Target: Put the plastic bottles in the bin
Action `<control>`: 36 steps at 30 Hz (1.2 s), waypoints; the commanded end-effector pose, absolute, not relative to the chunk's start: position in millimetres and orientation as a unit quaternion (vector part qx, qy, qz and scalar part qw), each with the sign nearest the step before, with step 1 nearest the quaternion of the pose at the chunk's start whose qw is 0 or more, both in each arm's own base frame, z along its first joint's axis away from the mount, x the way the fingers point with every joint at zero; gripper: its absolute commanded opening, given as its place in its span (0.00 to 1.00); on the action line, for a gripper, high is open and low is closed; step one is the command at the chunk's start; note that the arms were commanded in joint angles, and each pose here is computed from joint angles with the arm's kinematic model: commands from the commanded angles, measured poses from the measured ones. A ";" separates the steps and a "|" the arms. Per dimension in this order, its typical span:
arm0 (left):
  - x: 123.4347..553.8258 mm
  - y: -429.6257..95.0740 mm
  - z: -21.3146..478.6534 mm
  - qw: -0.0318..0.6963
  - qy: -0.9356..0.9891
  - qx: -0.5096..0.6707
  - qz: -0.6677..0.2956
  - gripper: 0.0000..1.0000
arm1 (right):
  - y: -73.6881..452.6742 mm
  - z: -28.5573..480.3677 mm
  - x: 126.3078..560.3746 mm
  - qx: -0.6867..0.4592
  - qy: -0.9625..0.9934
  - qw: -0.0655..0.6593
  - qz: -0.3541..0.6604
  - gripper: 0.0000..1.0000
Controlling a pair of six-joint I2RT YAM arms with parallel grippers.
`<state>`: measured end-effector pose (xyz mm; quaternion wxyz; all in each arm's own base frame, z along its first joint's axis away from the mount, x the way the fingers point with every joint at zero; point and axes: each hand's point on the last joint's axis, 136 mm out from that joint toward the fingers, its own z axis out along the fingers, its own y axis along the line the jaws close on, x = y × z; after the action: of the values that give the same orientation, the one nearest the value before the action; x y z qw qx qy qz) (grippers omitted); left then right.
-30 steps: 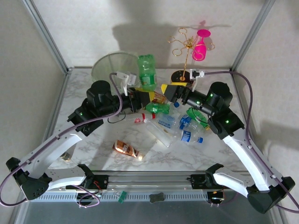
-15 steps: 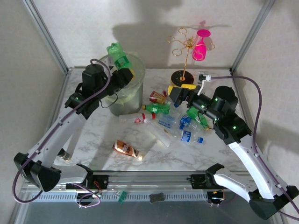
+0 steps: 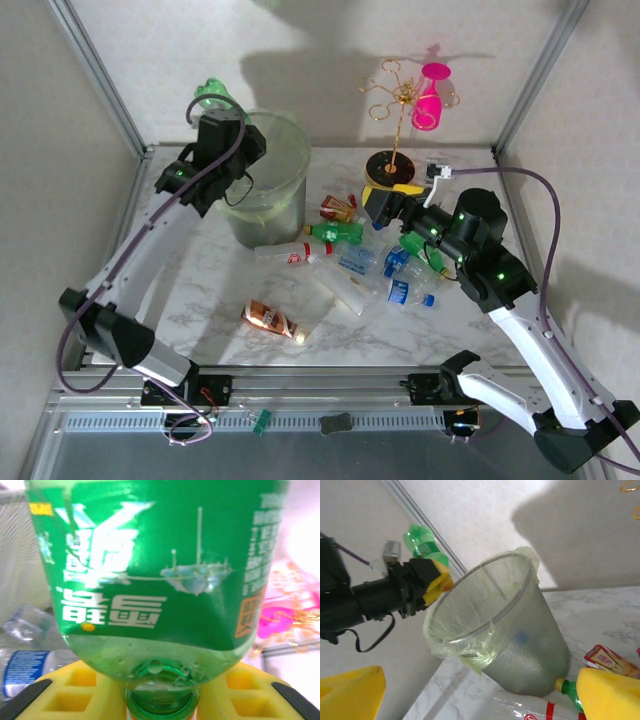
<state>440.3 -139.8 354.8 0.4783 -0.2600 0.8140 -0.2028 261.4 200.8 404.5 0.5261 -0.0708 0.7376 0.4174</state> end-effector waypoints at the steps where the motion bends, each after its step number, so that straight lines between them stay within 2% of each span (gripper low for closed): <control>1: 443.7 -124.5 327.7 0.457 0.838 -0.268 -0.132 0.25 | 196.0 400.8 264.0 -0.068 0.738 0.536 0.404 0.98; 14: 445.6 -148.1 275.0 0.379 0.866 -0.283 -0.163 0.30 | 193.9 382.8 274.9 -0.054 0.755 0.530 0.383 0.98; 23: 439.3 -164.9 260.0 0.350 0.875 -0.274 -0.192 0.35 | 193.2 380.2 281.4 -0.050 0.759 0.531 0.374 0.98; 29: 437.9 -175.2 249.1 0.325 0.883 -0.266 -0.209 0.45 | 195.2 373.6 283.4 -0.047 0.764 0.523 0.377 0.98; 36: 441.6 -176.8 259.0 0.329 0.880 -0.265 -0.218 0.58 | 193.3 372.5 283.6 -0.046 0.766 0.524 0.370 0.98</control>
<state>441.3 -172.0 259.7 0.3411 -0.2658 0.8764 -0.2121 278.6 198.8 373.6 0.5130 -0.0527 0.7661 0.3836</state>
